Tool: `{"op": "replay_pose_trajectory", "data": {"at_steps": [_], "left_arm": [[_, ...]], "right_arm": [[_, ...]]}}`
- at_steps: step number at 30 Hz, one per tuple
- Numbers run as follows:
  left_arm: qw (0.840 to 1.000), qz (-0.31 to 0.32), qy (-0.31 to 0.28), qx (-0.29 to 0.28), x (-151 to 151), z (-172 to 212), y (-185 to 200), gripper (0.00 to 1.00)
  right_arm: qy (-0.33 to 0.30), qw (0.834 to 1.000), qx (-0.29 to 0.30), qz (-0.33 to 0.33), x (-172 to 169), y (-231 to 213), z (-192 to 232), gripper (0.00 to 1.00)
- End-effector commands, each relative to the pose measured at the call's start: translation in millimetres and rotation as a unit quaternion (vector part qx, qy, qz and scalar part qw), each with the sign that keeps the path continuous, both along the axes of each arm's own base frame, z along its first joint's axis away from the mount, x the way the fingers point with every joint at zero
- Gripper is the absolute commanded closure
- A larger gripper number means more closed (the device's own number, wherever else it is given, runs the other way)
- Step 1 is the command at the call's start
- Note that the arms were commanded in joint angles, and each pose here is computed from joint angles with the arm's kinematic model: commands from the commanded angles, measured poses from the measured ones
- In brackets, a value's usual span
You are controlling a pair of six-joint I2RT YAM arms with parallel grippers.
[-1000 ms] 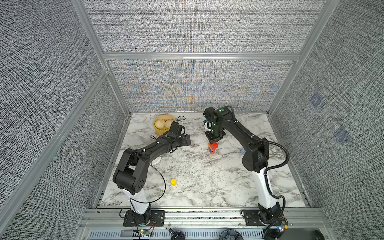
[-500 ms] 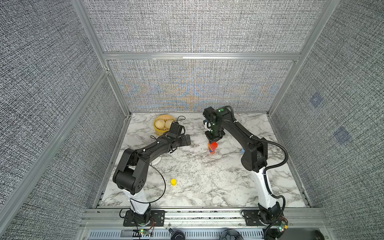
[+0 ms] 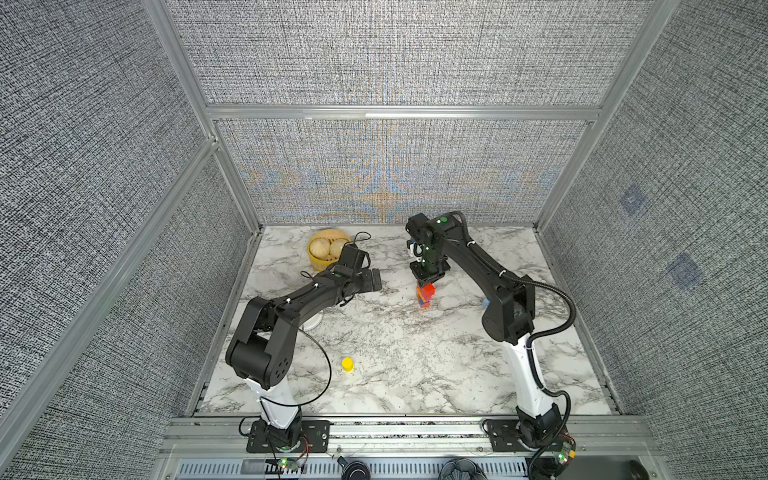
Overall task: Build the wood block tower
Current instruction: 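Lower the red block onto the magenta cube and open the right gripper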
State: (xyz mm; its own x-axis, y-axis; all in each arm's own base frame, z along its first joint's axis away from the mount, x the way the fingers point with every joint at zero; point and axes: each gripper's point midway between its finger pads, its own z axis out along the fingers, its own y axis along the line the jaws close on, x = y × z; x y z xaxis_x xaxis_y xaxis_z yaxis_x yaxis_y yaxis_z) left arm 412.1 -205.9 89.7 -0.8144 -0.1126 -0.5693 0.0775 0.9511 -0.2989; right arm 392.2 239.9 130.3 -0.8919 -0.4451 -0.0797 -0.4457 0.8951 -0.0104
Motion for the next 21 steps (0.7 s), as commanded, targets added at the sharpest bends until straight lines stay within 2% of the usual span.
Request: {"op": "replay_pose_trajectory", "data": {"at_steps": [1,21], "left_arm": [[1.000,-0.001,-0.006,-0.007,2.8,2.1,-2.6,0.01],[1.000,-0.003,-0.008,-0.011,2.9,5.2,-3.9,0.01]], "right_arm": [[0.005,1.000,-0.004,-0.001,-3.3,-1.6,0.0,0.68],[-0.003,1.000,-0.001,0.004,-4.5,-1.6,6.3,0.51]]}}
